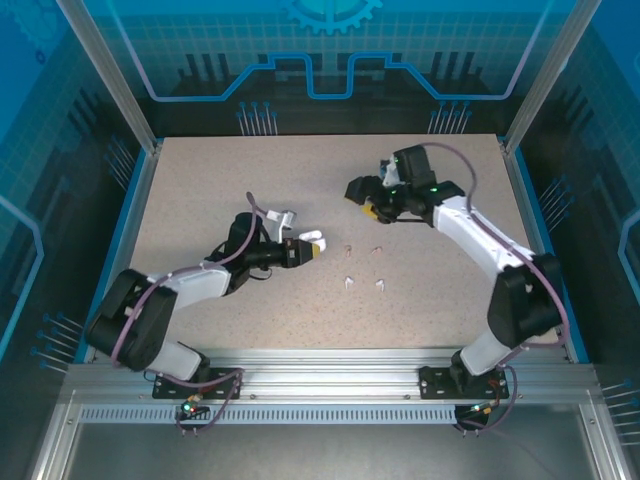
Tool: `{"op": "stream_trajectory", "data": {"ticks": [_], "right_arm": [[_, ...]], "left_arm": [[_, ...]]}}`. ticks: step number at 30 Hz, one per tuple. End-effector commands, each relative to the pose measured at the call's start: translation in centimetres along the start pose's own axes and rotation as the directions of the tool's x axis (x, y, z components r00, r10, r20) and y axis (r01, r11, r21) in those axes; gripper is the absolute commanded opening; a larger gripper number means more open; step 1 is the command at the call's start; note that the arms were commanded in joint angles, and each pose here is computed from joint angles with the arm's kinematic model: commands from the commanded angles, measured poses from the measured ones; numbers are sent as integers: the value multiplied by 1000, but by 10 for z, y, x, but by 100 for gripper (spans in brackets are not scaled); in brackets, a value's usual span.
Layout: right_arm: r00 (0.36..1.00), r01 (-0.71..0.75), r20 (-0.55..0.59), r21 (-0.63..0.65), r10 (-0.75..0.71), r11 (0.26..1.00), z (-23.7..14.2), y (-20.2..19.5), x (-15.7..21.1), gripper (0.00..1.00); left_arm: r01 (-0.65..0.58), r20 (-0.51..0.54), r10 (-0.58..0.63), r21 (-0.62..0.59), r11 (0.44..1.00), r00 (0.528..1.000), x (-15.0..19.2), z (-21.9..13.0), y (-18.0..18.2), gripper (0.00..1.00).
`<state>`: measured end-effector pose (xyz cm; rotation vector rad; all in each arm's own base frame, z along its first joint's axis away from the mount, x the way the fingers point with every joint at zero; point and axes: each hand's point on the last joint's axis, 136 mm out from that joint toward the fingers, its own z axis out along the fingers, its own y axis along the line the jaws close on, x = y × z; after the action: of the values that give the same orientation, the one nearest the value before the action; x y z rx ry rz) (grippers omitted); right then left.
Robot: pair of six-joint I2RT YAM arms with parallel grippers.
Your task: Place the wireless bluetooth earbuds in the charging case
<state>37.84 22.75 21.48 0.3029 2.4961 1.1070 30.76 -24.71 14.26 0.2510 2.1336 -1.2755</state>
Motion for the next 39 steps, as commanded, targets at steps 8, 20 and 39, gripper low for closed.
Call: {"op": "stream_trajectory", "data": {"ticks": [8, 20, 39], "right_arm": [[996, 85, -16, 282, -84, 956, -27, -80, 43, 70], [987, 160, -73, 432, -142, 888, -23, -102, 77, 70], [975, 214, -187, 646, -120, 733, 16, -110, 120, 65]], "left_arm": [[-500, 398, 563, -260, 826, 724, -72, -59, -74, 0], [-616, 365, 789, -493, 615, 495, -99, -76, -92, 0], [-548, 223, 759, -573, 610, 612, -86, -79, -55, 0]]}}
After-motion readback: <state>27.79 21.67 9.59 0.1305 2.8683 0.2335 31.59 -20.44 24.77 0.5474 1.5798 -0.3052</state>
